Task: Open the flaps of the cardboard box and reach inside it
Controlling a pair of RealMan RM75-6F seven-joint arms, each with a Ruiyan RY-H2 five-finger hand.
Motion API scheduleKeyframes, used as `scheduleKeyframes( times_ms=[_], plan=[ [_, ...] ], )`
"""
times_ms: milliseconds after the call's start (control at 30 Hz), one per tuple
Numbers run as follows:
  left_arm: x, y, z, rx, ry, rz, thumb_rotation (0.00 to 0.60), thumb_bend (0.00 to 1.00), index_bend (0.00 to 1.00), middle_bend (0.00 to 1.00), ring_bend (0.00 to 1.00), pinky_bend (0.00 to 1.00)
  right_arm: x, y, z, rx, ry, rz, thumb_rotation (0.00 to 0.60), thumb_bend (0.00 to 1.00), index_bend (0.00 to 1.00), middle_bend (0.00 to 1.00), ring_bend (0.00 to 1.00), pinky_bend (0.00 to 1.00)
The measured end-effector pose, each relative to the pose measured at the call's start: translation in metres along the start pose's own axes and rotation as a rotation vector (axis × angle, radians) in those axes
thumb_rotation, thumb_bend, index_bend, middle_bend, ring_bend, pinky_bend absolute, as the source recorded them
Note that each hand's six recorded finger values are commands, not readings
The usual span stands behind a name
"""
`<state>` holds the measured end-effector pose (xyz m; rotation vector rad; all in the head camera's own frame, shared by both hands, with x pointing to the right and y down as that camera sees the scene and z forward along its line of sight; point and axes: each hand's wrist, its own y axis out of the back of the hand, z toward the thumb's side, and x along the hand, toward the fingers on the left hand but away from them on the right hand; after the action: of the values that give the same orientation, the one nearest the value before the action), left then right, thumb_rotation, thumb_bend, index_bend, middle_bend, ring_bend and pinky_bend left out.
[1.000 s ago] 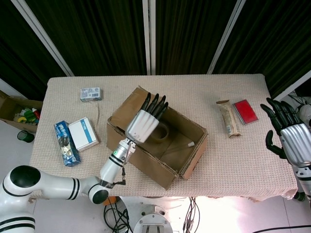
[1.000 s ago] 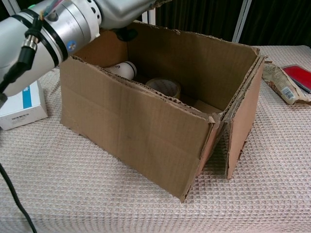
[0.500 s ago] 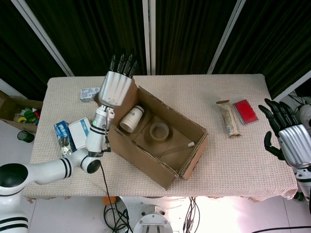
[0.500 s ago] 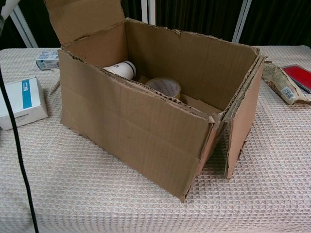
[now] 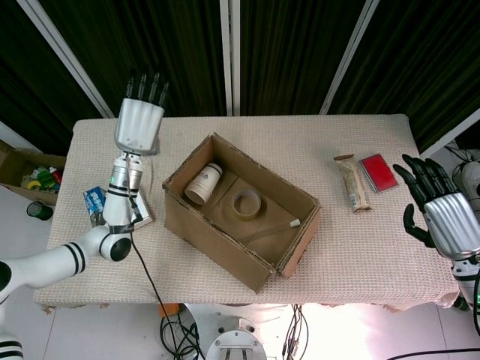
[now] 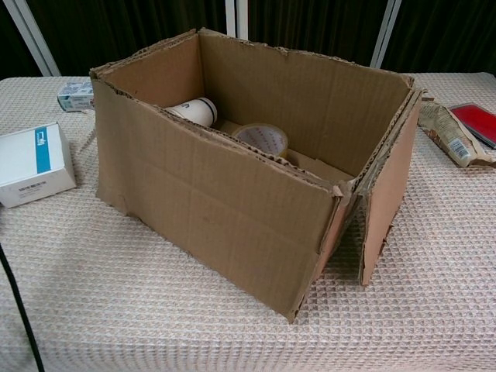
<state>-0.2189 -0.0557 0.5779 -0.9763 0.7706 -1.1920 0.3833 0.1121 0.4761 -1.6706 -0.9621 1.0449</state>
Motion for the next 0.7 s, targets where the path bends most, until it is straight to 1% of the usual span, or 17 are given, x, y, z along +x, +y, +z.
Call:
scheduleKeyframes(
  times_ms=[67,100,133,200,233,367,433,500,533,567,700],
  plan=[
    [-0.012,0.005,-0.005,-0.094,-0.027,-0.021,0.086,0.12,0.00,0.00,0.00,0.12,0.004,0.000,-0.004,0.026,-0.008,-0.012,0.600,0.76,0.00,0.00,0.00,0.00],
    [-0.019,0.007,-0.009,-0.130,-0.038,-0.031,0.029,0.09,0.00,0.00,0.00,0.12,0.005,-0.001,-0.006,0.043,-0.013,-0.019,0.600,0.73,0.00,0.00,0.00,0.00],
    [-0.030,0.010,-0.018,-0.172,-0.050,-0.045,0.005,0.07,0.00,0.00,0.00,0.12,0.009,-0.002,-0.010,0.072,-0.024,-0.030,0.600,0.71,0.00,0.00,0.00,0.00],
    [-0.052,0.013,-0.036,-0.225,-0.059,-0.072,0.000,0.05,0.00,0.00,0.00,0.12,0.016,-0.006,-0.018,0.124,-0.051,-0.044,0.600,0.65,0.00,0.00,0.00,0.00],
    [-0.069,0.012,-0.050,-0.254,-0.062,-0.097,0.000,0.04,0.00,0.00,0.00,0.12,0.023,-0.010,-0.026,0.159,-0.076,-0.050,0.600,0.63,0.00,0.00,0.00,0.00],
    [-0.128,-0.001,-0.094,-0.310,-0.067,-0.202,0.000,0.03,0.00,0.00,0.00,0.12,0.050,-0.027,-0.052,0.253,-0.177,-0.064,0.600,0.64,0.00,0.00,0.00,0.00],
    [-0.161,-0.014,-0.111,-0.336,-0.068,-0.256,0.000,0.03,0.00,0.00,0.00,0.11,0.065,-0.037,-0.065,0.275,-0.231,-0.064,0.600,0.65,0.00,0.00,0.00,0.00],
    [-0.183,-0.026,-0.122,-0.338,-0.073,-0.284,0.000,0.04,0.00,0.00,0.00,0.11,0.079,-0.046,-0.076,0.285,-0.273,-0.056,0.600,0.66,0.00,0.00,0.00,0.00],
    [-0.193,-0.033,-0.130,-0.331,-0.070,-0.292,0.000,0.04,0.00,0.01,0.00,0.11,0.090,-0.055,-0.084,0.289,-0.305,-0.045,0.600,0.67,0.00,0.00,0.00,0.00],
    [-0.201,-0.038,-0.138,-0.325,-0.062,-0.295,0.000,0.04,0.00,0.01,0.00,0.11,0.095,-0.058,-0.087,0.288,-0.318,-0.039,0.600,0.68,0.00,0.00,0.00,0.00],
    [-0.238,-0.063,-0.173,-0.303,-0.023,-0.311,0.000,0.04,0.00,0.02,0.00,0.11,0.118,-0.078,-0.103,0.246,-0.378,-0.006,0.600,0.68,0.00,0.00,0.00,0.00]
  ],
)
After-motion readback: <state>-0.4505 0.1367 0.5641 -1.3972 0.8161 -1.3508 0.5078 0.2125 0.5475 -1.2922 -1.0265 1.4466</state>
